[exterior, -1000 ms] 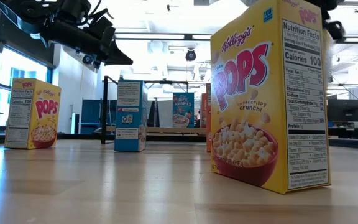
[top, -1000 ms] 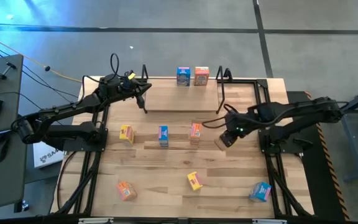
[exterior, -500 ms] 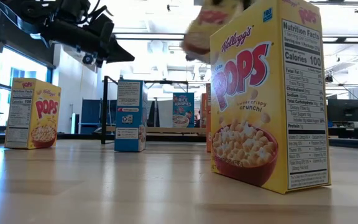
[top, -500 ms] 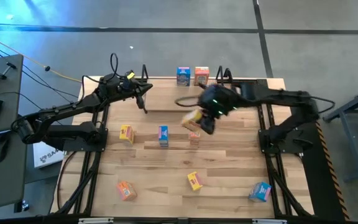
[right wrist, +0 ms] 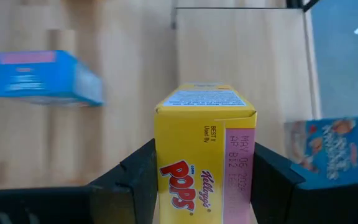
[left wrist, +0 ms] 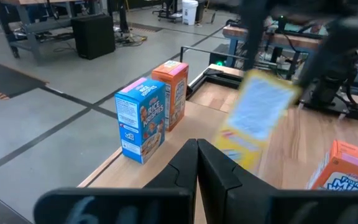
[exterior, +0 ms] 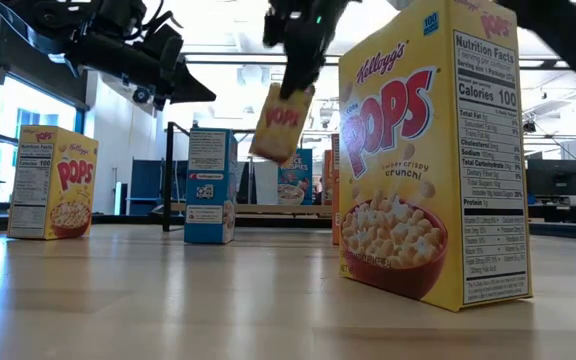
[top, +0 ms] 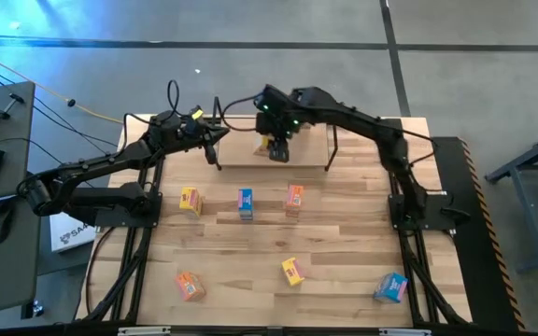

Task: Stack cereal on shelf
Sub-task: Put the top right yellow cereal box on the shelf

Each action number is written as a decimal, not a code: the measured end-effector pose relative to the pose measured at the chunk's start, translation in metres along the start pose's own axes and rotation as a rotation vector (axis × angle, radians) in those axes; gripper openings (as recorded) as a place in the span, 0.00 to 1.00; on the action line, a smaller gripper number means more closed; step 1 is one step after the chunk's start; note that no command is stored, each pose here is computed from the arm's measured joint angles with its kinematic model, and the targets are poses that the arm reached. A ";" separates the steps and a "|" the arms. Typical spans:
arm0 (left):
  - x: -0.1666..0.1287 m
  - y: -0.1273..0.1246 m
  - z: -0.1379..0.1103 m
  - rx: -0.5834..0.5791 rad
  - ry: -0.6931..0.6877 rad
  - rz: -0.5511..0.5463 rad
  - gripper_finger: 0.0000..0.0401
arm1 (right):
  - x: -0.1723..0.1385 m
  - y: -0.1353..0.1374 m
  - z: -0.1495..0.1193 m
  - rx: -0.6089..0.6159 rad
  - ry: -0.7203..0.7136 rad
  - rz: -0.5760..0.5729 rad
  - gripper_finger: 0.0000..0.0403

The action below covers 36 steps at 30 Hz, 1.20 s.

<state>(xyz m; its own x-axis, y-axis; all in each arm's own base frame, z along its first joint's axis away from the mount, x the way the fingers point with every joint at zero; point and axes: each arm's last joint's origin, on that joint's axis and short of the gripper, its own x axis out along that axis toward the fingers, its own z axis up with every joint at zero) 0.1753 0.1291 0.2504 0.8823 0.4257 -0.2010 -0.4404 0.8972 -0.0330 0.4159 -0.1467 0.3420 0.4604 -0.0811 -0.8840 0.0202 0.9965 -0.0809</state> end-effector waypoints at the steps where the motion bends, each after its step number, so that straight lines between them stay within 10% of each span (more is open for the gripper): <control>1: 0.000 0.000 0.000 0.000 0.001 -0.001 0.00 | 0.008 -0.006 0.000 -0.006 0.005 -0.004 0.44; 16: 0.000 0.000 0.000 0.002 0.001 -0.001 0.00 | 0.047 -0.033 -0.003 -0.008 -0.016 -0.027 0.44; 36: 0.000 -0.001 -0.001 0.001 0.005 -0.003 0.00 | 0.011 -0.025 0.006 -0.049 -0.112 -0.111 0.60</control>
<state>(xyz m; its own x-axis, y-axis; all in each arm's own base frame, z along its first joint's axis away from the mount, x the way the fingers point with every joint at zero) 0.1757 0.1285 0.2499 0.8825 0.4227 -0.2062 -0.4379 0.8984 -0.0324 0.4256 -0.1720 0.3369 0.5542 -0.1853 -0.8115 0.0346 0.9792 -0.1999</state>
